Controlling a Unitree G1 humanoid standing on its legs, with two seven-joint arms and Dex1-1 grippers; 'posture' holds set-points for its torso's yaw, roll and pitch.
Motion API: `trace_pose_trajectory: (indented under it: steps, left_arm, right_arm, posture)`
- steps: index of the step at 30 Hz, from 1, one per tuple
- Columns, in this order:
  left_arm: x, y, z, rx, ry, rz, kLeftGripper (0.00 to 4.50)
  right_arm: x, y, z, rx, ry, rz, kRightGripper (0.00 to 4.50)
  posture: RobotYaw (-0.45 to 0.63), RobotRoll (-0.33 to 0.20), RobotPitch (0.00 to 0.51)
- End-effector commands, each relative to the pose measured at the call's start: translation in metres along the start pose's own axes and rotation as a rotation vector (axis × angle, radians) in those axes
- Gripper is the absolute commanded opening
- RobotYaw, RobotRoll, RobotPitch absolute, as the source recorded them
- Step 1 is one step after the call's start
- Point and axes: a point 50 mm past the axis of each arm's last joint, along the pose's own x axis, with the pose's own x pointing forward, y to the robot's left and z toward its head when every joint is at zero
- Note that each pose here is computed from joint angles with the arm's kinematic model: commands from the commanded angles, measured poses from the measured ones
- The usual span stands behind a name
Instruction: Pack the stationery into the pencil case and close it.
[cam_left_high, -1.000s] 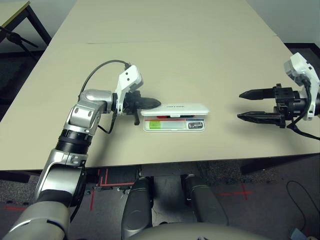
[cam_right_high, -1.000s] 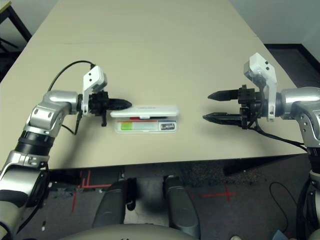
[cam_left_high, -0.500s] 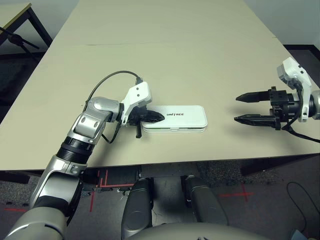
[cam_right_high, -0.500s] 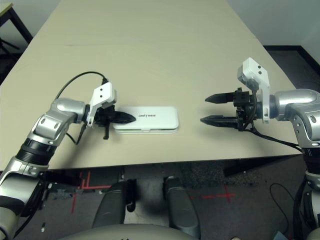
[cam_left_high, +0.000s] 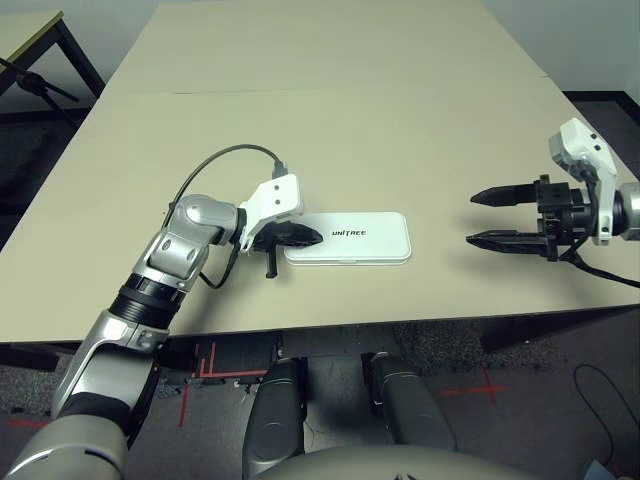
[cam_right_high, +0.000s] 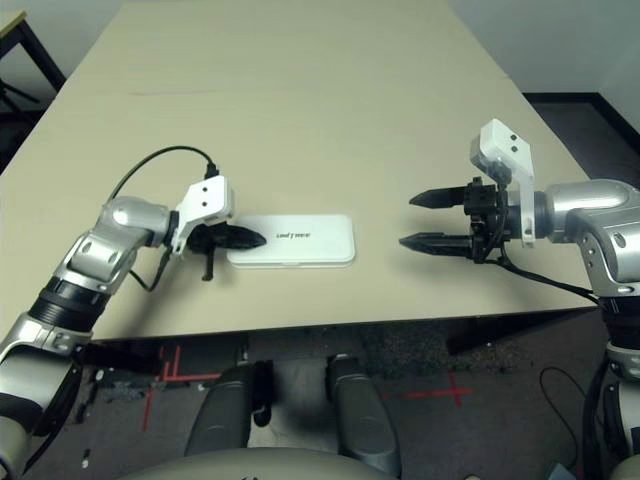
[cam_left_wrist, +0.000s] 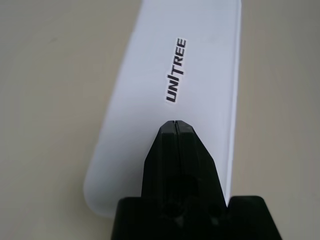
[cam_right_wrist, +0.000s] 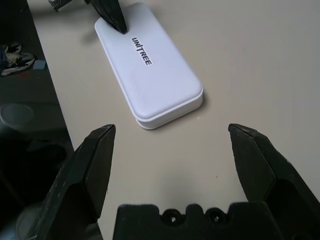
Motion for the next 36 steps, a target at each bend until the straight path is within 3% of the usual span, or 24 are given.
trace_pose_trajectory:
  steps: [1, 6, 12, 21, 28, 36]
  left_arm:
    - [-0.007, 0.006, 0.005, -0.092, -0.133, 0.104, 0.4]
    - [-0.041, 0.025, 0.018, -0.172, -0.387, 0.364, 2.17]
    - [-0.096, 0.047, 0.008, -0.245, -0.56, 0.742, 4.44]
    - [-0.147, 0.062, -0.036, -0.308, -0.594, 1.146, 4.44]
    - [-0.152, 0.065, -0.057, -0.346, -0.602, 1.274, 4.44]
    - [-0.151, 0.064, -0.062, -0.342, -0.6, 1.318, 4.44]
  right_arm:
    - [0.004, -0.006, 0.004, -0.009, -0.104, -0.06, 4.5]
    - [0.008, -0.021, 0.007, -0.004, -0.339, -0.24, 4.5]
    - [0.012, -0.039, -0.008, 0.023, -0.5, -0.513, 4.5]
    - [-0.005, -0.074, -0.032, 0.058, -0.604, -1.098, 4.5]
    - [-0.021, -0.083, -0.056, 0.091, -0.579, -1.372, 4.5]
    - [-0.025, -0.086, -0.063, 0.116, -0.588, -1.445, 4.5]
  posture:
    - [-0.09, 0.0, 0.155]
    - [-0.09, 0.0, 0.154]
    - [-0.07, 0.0, 0.137]
    - [-0.08, 0.0, 0.105]
    - [-0.09, 0.0, 0.094]
    - [-0.12, 0.0, 0.13]
